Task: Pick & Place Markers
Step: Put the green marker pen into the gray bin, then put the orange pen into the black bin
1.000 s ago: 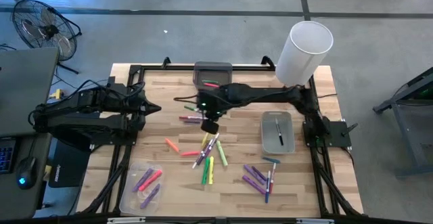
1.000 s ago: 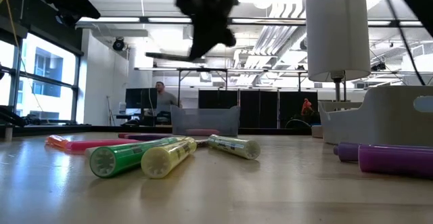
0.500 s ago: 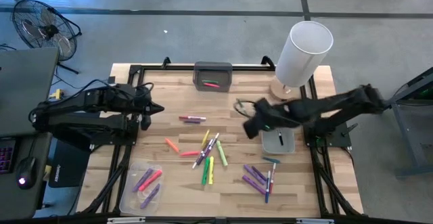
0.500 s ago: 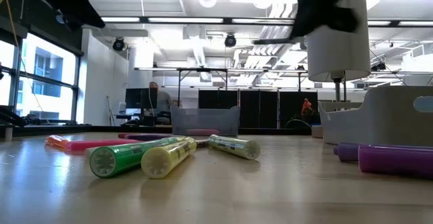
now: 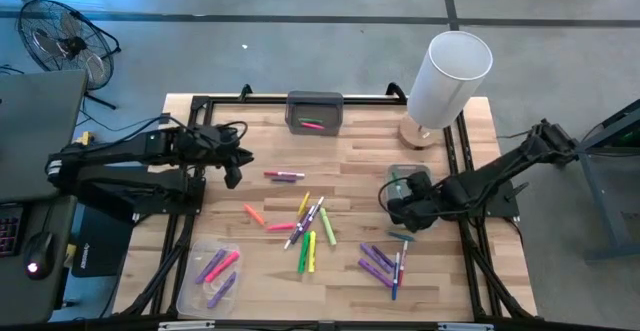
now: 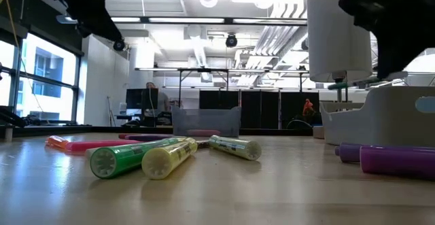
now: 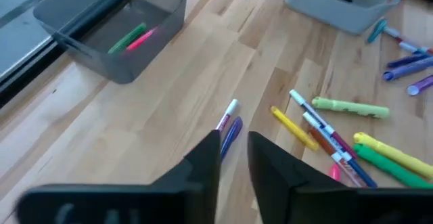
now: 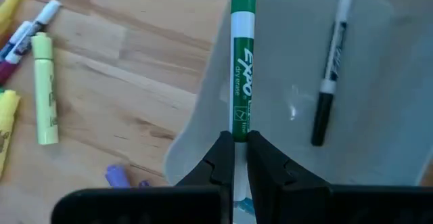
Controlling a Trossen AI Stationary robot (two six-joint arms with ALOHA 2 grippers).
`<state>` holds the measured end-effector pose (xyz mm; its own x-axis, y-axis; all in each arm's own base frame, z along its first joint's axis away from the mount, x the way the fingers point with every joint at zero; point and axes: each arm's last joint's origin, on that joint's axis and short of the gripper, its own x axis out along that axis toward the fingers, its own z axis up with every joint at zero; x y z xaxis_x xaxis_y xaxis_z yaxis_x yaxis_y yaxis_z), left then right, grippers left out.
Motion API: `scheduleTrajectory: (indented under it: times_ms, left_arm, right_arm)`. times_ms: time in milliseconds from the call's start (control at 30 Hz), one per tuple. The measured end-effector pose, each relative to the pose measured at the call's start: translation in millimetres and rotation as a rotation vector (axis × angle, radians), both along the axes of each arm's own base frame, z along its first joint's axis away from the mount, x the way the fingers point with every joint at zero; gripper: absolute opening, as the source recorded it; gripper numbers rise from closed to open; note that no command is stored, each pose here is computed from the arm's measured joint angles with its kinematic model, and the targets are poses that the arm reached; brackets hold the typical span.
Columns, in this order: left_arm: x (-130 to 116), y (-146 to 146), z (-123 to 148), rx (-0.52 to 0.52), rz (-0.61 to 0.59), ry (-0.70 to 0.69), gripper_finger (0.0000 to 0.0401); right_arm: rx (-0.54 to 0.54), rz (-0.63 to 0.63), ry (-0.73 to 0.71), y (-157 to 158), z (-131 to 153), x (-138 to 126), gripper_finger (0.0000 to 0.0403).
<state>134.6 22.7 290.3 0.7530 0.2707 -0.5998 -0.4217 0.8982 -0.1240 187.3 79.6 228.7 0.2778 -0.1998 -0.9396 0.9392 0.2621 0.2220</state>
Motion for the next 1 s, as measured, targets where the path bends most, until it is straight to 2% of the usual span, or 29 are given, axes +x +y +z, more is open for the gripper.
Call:
scheduleTrajectory:
  times_ms: [100,233,400,500,667,767,867,1000]
  left_arm:
    - [3.7,0.5,-0.8,0.009,-0.008,0.005,0.0114]
    - [9.6,1.2,-5.5,0.062,-0.059,0.068,0.0143]
    - [16.9,1.7,-11.7,0.122,-0.142,0.143,0.0148]
    - [24.6,0.3,-18.1,0.128,-0.272,0.195,0.0149]
    - [33.2,-1.3,-35.1,0.111,-0.434,0.344,0.0149]
    - [39.6,-2.6,-48.3,0.087,-0.472,0.459,0.0149]
    - [46.8,-10.1,-62.1,0.080,-0.514,0.577,0.0149]
    - [57.9,-29.2,-76.1,0.093,-0.610,0.653,0.0149]
  right_arm:
    - [0.012,-0.017,0.054,-3.9,-1.0,-3.1,0.0023]
    - [-0.012,-0.033,0.077,-8.7,-1.2,-4.2,0.0060]
    - [-0.049,-0.026,0.084,-13.6,-1.0,-3.4,0.0100]
    - [-0.068,-0.024,0.080,-16.1,-0.9,-2.4,0.0114]
    - [-0.080,-0.029,0.079,-18.8,-0.8,-1.5,0.0121]
    - [-0.092,-0.023,0.078,-20.1,-0.7,-1.0,0.0120]
    - [-0.094,-0.023,0.078,-20.3,-0.7,-1.0,0.0118]
    - [-0.103,-0.025,0.071,-20.4,-0.5,-0.6,0.0119]
